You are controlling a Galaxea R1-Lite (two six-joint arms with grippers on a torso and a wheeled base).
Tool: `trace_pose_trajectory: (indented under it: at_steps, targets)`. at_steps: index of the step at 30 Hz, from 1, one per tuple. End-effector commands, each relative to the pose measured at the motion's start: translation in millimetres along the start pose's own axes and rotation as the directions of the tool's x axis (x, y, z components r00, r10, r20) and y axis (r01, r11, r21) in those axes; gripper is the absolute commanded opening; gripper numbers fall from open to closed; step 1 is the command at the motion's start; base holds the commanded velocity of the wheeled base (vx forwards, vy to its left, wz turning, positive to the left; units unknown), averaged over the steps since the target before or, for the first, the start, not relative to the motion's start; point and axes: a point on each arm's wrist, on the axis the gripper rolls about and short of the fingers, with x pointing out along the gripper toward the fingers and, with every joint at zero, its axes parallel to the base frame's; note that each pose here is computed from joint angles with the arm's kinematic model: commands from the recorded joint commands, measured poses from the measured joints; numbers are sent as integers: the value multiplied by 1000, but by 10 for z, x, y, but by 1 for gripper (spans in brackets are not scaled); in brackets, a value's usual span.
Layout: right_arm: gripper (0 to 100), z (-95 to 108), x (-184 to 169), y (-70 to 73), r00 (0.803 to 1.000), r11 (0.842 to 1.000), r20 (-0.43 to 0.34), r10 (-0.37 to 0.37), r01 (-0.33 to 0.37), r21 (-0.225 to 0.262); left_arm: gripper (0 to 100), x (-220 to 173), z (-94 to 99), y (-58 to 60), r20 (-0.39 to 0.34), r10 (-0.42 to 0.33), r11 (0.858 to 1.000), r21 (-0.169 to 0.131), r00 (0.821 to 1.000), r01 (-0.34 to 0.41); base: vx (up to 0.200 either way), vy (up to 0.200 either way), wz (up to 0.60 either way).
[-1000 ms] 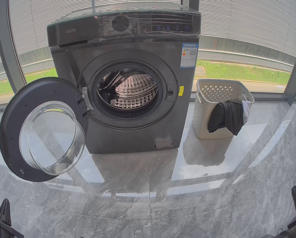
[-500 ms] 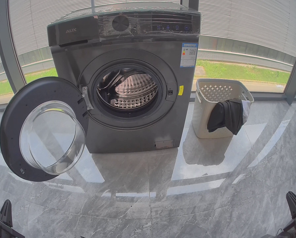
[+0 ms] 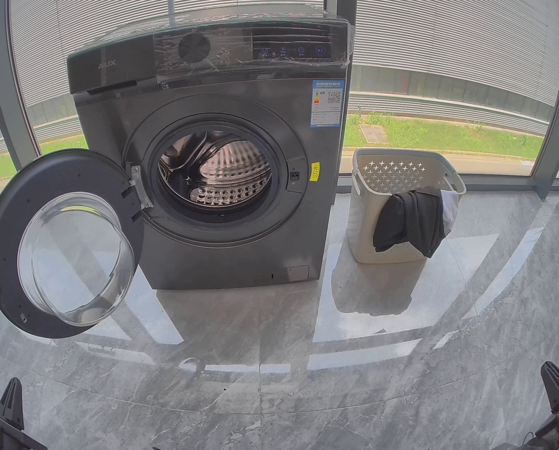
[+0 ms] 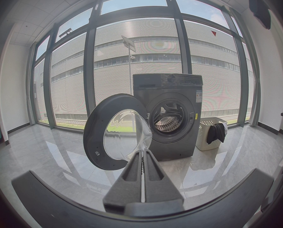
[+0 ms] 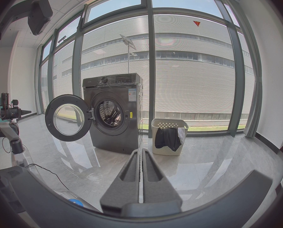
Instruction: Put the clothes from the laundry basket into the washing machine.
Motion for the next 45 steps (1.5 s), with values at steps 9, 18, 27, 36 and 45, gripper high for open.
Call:
trace_pose_trajectory:
  at_steps: [9,18,27,36,45]
  targets:
    - [0,-48,11,-2,1000,1000,-18,3,-3,9,0,-9,-15,1,4,0,1000,2,1000,0,0,-200,0]
    - [0,-49,10,-1,1000,1000,-17,5,-4,12,0,-7,-15,0,-4,-4,1000,3,1000,4,133,-67,0]
    - [0,-48,11,-1,1000,1000,-18,5,-4,11,0,-7,-18,0,-2,-7,1000,0,1000,7,200,0,0]
    - [0,-48,11,-1,1000,1000,-18,5,-4,12,0,-7,-19,0,-4,-7,1000,-1,1000,7,200,0,0]
    - [0,-49,10,-1,1000,1000,-17,5,-4,12,0,-7,-18,0,-2,-6,1000,2,1000,6,67,-200,0]
